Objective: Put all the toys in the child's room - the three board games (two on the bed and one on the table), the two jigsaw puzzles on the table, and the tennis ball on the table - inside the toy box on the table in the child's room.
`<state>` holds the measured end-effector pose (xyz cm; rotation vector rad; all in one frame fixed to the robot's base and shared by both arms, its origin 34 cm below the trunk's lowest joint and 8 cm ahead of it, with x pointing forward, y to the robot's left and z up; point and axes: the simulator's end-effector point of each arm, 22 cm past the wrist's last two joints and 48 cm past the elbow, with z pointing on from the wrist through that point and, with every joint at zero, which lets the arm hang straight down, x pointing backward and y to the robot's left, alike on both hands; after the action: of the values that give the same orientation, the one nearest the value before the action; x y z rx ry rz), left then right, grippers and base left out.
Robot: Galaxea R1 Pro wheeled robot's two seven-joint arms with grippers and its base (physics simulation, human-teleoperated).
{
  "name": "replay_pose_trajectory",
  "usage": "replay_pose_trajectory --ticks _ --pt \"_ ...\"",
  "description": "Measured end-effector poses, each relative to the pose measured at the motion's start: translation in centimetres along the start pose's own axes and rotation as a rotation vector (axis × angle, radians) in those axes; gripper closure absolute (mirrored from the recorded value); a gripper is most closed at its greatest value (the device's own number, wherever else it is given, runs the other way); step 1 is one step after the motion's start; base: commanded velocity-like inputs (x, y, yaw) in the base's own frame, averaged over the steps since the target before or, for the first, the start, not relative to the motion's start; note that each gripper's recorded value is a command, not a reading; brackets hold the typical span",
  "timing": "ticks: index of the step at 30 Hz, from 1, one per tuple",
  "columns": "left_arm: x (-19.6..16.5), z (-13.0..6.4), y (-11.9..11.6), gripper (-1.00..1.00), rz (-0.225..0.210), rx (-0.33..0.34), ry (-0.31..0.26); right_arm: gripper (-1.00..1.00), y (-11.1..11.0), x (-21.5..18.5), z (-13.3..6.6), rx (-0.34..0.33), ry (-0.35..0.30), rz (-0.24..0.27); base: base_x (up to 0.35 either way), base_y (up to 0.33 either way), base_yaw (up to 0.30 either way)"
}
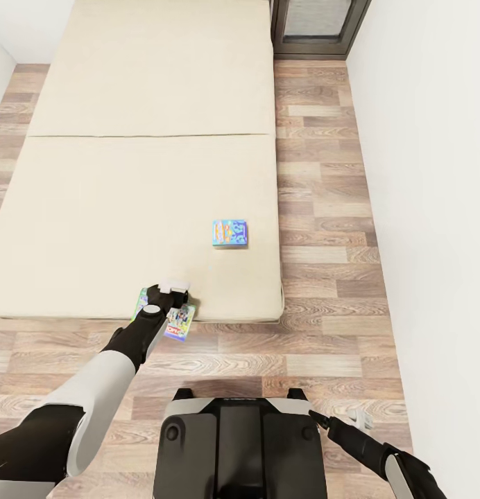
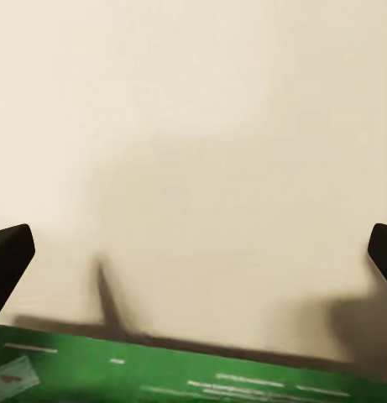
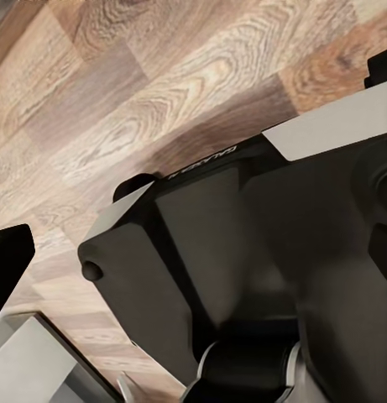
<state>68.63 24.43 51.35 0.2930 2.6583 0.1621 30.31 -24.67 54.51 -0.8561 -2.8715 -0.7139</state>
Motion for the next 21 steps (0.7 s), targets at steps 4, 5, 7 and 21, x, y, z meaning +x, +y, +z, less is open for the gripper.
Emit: replay_pose_trajectory --ticks 4,5,7,21 --pt "-0.03 0.0 0.03 -1.0 -0.001 -0.001 -0.001 -1.0 -0.01 -0.3 0.0 0.0 -0.014 -0.011 0.0 0.0 0.0" --pt "-0.03 0.0 0.03 -1.0 -0.001 -0.001 -0.001 -1.0 -0.01 -0.33 0.0 0.0 -0.015 -0.012 0.0 0.0 0.0" --pt "-0.04 0.0 0.03 -1.0 -0.001 -0.001 -0.001 -1.0 -0.01 -0.35 0.0 0.0 -0.016 -0.013 0.0 0.0 0.0" --pt "-0.1 0.01 0.25 -1.0 -0.008 -0.006 -0.002 -1.0 0.0 -0.41 0.0 0.0 -0.019 -0.014 0.0 0.0 0.0"
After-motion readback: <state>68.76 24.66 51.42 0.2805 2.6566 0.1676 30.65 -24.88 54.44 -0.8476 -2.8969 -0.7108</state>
